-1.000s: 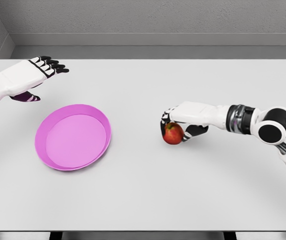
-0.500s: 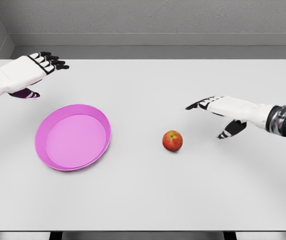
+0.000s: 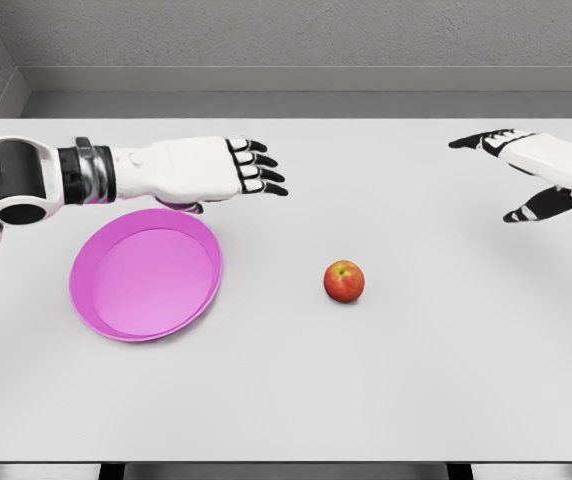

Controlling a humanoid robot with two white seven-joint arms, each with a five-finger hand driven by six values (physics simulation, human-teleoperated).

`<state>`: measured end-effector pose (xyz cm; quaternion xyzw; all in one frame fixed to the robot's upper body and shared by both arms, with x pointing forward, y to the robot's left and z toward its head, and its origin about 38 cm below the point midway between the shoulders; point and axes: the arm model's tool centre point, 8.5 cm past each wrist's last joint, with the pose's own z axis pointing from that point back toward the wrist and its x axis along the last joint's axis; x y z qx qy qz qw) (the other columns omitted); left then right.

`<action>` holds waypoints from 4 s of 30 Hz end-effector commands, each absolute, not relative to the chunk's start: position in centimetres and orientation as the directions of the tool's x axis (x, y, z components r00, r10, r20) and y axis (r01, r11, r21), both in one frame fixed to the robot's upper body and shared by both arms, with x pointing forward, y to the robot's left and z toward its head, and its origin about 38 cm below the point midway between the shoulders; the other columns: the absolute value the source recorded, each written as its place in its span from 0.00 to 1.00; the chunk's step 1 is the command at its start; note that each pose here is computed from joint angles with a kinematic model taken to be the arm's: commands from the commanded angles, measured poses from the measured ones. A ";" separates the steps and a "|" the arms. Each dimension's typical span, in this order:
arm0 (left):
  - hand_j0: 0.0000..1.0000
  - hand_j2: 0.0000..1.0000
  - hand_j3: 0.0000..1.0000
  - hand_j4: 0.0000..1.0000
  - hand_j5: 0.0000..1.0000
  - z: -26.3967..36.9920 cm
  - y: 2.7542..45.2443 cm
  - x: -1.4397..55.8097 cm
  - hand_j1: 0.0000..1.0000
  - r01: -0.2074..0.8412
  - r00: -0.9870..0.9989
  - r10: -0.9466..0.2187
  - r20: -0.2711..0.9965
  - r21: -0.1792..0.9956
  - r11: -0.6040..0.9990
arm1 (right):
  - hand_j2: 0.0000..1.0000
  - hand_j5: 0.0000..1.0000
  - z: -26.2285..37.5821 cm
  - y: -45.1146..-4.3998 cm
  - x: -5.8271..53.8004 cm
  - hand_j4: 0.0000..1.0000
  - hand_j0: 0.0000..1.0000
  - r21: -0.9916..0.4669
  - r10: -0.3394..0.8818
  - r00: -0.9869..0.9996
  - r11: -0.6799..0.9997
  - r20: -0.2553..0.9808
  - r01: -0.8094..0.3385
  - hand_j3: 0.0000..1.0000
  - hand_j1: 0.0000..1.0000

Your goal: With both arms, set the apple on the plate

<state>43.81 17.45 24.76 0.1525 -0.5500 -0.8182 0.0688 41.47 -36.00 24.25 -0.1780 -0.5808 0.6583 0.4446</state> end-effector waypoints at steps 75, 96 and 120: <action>0.41 0.41 0.41 0.41 0.41 16.6 2.8 42.9 0.41 0.190 -0.982 -0.114 0.152 0.820 -0.540 | 1.00 1.00 22.5 -36.3 42.1 1.00 1.00 -0.902 0.804 -0.511 0.072 0.305 -0.425 1.00 1.00; 0.20 0.20 0.20 0.20 0.20 25.7 15.1 42.8 0.20 0.137 -0.980 -0.193 0.043 0.855 -0.501 | 1.00 1.00 22.7 -36.6 42.0 1.00 1.00 -0.903 0.808 -0.507 0.068 0.299 -0.424 1.00 1.00; 0.55 0.55 0.55 0.55 0.55 21.6 25.7 43.0 0.55 0.361 -0.888 -0.440 0.138 0.802 -0.477 | 1.00 1.00 22.5 -36.6 42.0 1.00 1.00 -0.902 0.808 -0.507 0.067 0.300 -0.427 1.00 1.00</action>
